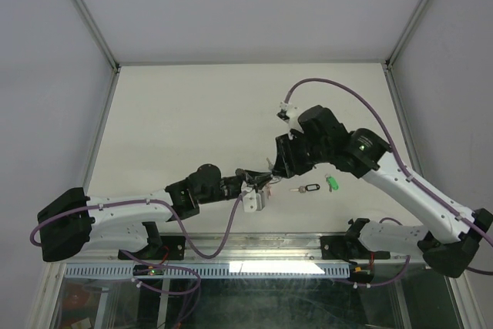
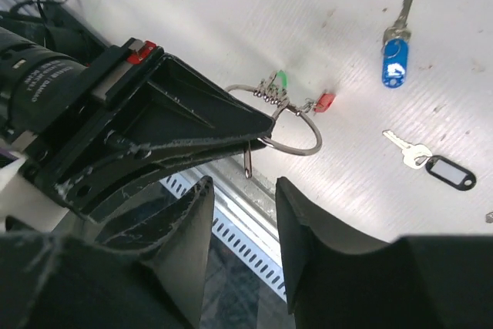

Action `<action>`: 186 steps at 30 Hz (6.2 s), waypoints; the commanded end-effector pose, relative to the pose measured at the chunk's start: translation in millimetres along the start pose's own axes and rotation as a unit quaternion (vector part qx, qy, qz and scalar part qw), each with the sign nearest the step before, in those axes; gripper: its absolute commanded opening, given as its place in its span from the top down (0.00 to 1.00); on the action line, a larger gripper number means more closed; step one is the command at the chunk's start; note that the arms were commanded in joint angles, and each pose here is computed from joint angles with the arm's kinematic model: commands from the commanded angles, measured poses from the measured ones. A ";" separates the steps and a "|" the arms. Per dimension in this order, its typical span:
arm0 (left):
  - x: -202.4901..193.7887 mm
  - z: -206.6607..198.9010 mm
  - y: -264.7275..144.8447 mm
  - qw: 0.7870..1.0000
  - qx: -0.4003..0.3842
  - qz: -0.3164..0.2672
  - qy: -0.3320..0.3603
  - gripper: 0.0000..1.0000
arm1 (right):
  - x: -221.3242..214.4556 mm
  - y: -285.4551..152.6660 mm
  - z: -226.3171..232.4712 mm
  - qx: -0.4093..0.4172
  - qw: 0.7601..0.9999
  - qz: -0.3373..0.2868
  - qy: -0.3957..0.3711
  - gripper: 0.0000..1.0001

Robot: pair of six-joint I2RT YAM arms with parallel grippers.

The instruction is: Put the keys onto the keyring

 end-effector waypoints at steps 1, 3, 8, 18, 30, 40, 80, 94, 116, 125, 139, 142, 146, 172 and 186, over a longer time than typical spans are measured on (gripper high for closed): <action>30.2 17.9 5.7 0.995 0.059 -0.054 -0.056 1.00 | 12.6 -11.7 -3.2 -0.029 0.994 -0.106 0.005 0.59; 32.2 19.7 6.7 0.992 0.072 -0.055 -0.089 1.00 | 12.3 -11.3 -3.1 -0.024 0.992 -0.125 0.005 0.59; 37.9 24.4 11.5 0.983 0.095 -0.053 -0.150 1.00 | 11.6 -6.4 -0.2 -0.002 0.991 -0.134 0.001 0.60; 38.7 25.3 11.6 0.981 0.098 -0.048 -0.160 1.00 | 10.7 -4.1 -7.4 -0.035 0.991 -0.130 0.004 0.67; 12.5 27.6 -15.1 0.986 0.137 -0.020 -0.088 1.00 | -3.6 -7.5 -37.6 -0.190 0.972 -0.128 0.057 0.66; -9.1 27.4 -38.1 0.984 0.172 -0.032 -0.040 1.00 | -33.2 23.6 -65.6 -0.214 0.970 -0.003 0.113 0.68; -39.4 1.2 -25.7 0.995 0.093 -0.009 -0.034 1.00 | -66.3 73.2 -186.7 -0.300 0.908 0.290 0.042 0.55; -39.7 1.8 -24.7 0.996 0.090 -0.001 -0.030 1.00 | -78.0 93.5 -196.6 -0.240 0.910 0.331 0.066 0.38; -41.5 1.7 -22.4 0.996 0.083 0.009 -0.028 1.00 | -95.6 103.4 -220.7 -0.190 0.921 0.313 0.135 0.55; -41.6 1.1 -22.0 0.996 0.080 0.011 -0.028 1.00 | -95.4 103.1 -221.4 -0.190 0.919 0.312 0.145 0.71; -39.9 1.6 -21.7 0.997 0.077 0.009 -0.028 1.00 | -89.3 94.1 -218.8 -0.201 0.919 0.303 0.152 0.56; -39.1 1.5 -22.0 0.997 0.076 0.008 -0.028 1.00 | -88.6 91.8 -217.3 -0.205 0.918 0.302 0.156 0.52; -38.6 1.4 -22.1 0.997 0.075 0.007 -0.028 1.00 | -90.8 88.9 -216.2 -0.213 0.913 0.309 0.161 0.53; -37.1 1.0 -22.6 0.997 0.072 0.004 -0.028 1.00 | -96.1 91.0 -214.9 -0.220 0.897 0.332 0.191 0.62; -36.5 1.4 -22.8 0.997 0.072 0.004 -0.028 1.00 | -98.4 91.9 -215.6 -0.222 0.898 0.331 0.187 0.72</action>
Point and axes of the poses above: each gripper's point midway between its finger pads, its own y axis out along the fingers, its own z axis along the line the jaws close on, x = y × z, the point moved 8 cm from there along -y, back along the fingers, and after that the axes turned 13 degrees about -y, right-handed, at the moved point
